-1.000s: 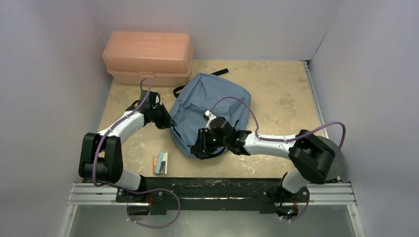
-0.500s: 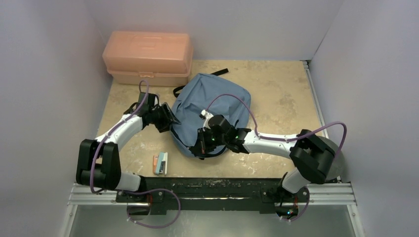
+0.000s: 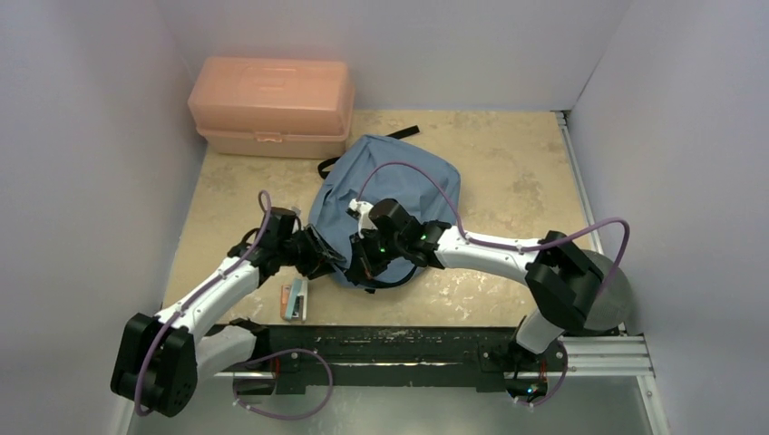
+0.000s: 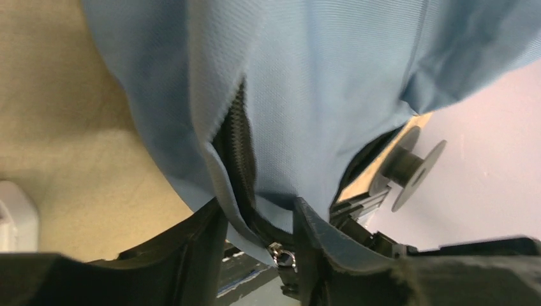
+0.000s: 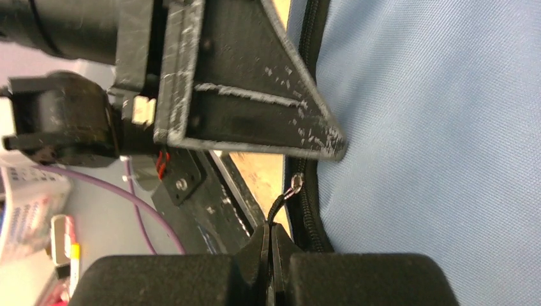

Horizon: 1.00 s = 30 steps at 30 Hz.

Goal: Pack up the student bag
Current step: Zip the student bag at the center of the board.

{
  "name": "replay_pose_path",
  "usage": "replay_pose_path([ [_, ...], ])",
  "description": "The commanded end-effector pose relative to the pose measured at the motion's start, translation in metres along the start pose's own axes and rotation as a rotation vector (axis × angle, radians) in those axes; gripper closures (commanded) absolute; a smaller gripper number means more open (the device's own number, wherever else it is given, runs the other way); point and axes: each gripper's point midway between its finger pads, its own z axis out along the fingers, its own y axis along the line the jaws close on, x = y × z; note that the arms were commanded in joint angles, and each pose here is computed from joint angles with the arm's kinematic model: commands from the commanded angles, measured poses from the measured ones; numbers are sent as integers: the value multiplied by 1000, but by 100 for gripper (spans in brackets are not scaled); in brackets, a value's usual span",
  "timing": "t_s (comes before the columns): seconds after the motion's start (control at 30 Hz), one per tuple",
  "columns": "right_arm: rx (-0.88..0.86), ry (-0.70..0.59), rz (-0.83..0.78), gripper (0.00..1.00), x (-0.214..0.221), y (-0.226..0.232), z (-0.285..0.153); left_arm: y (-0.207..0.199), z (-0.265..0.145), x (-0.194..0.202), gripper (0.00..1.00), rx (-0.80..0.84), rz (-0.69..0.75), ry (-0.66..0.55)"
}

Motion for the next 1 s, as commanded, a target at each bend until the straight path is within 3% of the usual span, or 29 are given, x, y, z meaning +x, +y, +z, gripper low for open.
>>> replay_pose_path([
  [0.0,7,128,-158,100,15,-4,-7,-2,11,-18,70,-16,-12,-69],
  [0.17,216,256,-357,100,27,-48,-30,8,1,-32,99,-86,67,-162],
  [0.3,286,353,-618,100,41,-68,-50,14,-8,-38,100,-114,112,-212],
  [0.43,472,511,-714,100,57,-113,-70,21,-10,-39,100,-137,135,-223],
  [0.63,715,549,-906,100,54,-158,-115,29,-9,-39,100,-160,151,-220],
  [0.77,1051,457,-995,100,12,-190,-169,29,-6,-38,100,-145,150,-212],
  [0.97,1590,255,-880,100,-79,-225,-256,31,0,-32,100,-128,145,-182],
])
